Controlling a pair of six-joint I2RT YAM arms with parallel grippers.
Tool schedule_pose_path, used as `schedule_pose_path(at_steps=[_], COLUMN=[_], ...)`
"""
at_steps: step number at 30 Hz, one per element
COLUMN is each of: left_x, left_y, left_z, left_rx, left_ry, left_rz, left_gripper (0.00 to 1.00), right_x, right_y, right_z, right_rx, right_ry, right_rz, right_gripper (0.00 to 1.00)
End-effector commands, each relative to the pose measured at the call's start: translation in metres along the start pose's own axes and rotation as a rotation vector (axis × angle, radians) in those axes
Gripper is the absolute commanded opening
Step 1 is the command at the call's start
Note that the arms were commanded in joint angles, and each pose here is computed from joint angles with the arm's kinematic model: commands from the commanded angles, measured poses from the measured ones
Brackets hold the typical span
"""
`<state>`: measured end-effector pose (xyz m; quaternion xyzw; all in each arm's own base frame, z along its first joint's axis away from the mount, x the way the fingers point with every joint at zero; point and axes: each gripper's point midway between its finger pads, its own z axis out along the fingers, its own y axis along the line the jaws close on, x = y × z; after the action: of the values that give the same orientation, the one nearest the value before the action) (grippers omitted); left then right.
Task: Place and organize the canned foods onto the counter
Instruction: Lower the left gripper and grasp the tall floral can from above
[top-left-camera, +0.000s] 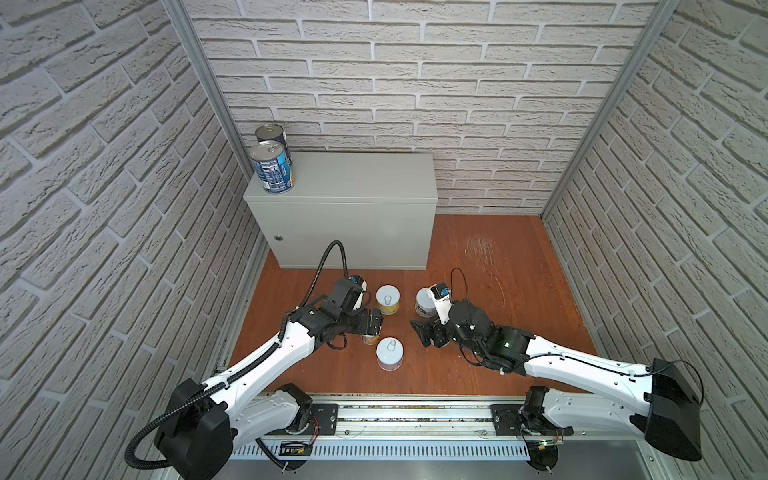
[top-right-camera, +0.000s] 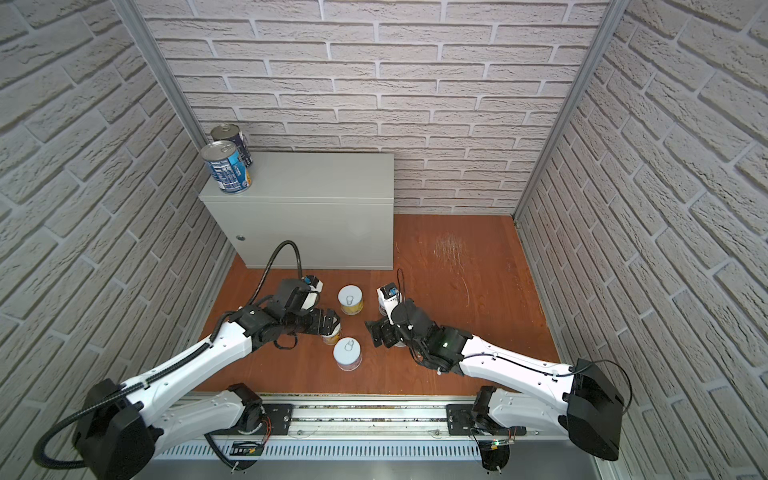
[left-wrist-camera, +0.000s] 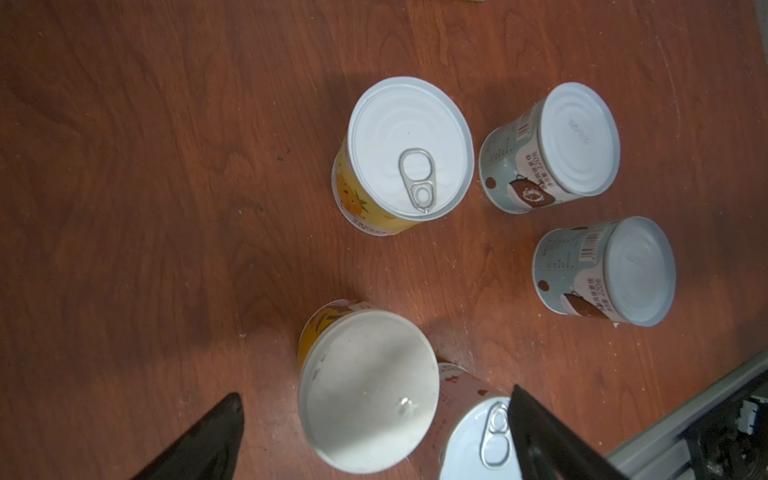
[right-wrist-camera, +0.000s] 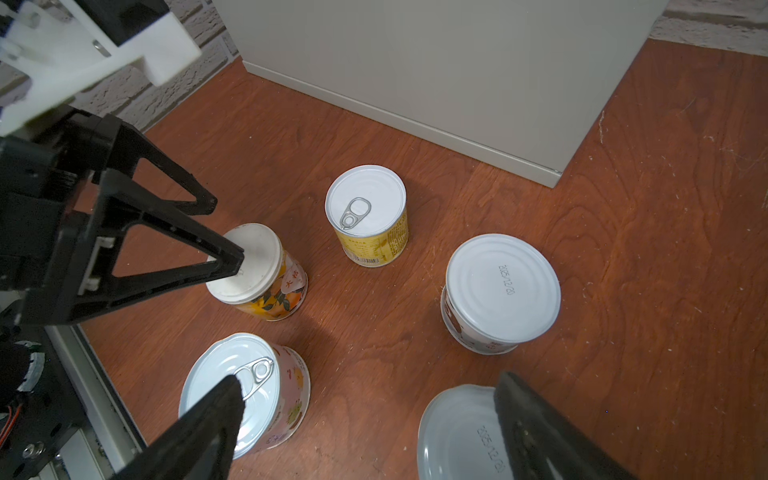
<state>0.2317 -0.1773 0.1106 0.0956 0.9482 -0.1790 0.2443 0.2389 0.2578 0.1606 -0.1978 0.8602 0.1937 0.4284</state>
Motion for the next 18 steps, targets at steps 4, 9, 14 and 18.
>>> schedule_pose_path(at_steps=[4,9,14,18], left_x=[0.000,0.004,0.007,0.010], left_y=[-0.004,-0.002,0.002,0.002], left_z=[0.015,0.018,0.022,0.027], left_rx=[0.008,-0.003,-0.013,-0.017], left_ry=[0.018,0.040,0.046,0.064], left_rz=[0.014,0.025,0.028,0.032], left_gripper=[0.98,0.98,0.98,0.94], right_x=[-0.021,-0.021,-0.019,-0.020], right_y=[0.011,0.010,0.009,0.009], right_z=[-0.002,-0.002,0.000,0.002], right_rx=[-0.031,-0.022,-0.013,-0.011], right_ry=[-0.050,-0.047,-0.039,-0.036], right_rz=[0.007,0.005,0.004,0.005], right_gripper=[0.95,0.95,0.95,0.95])
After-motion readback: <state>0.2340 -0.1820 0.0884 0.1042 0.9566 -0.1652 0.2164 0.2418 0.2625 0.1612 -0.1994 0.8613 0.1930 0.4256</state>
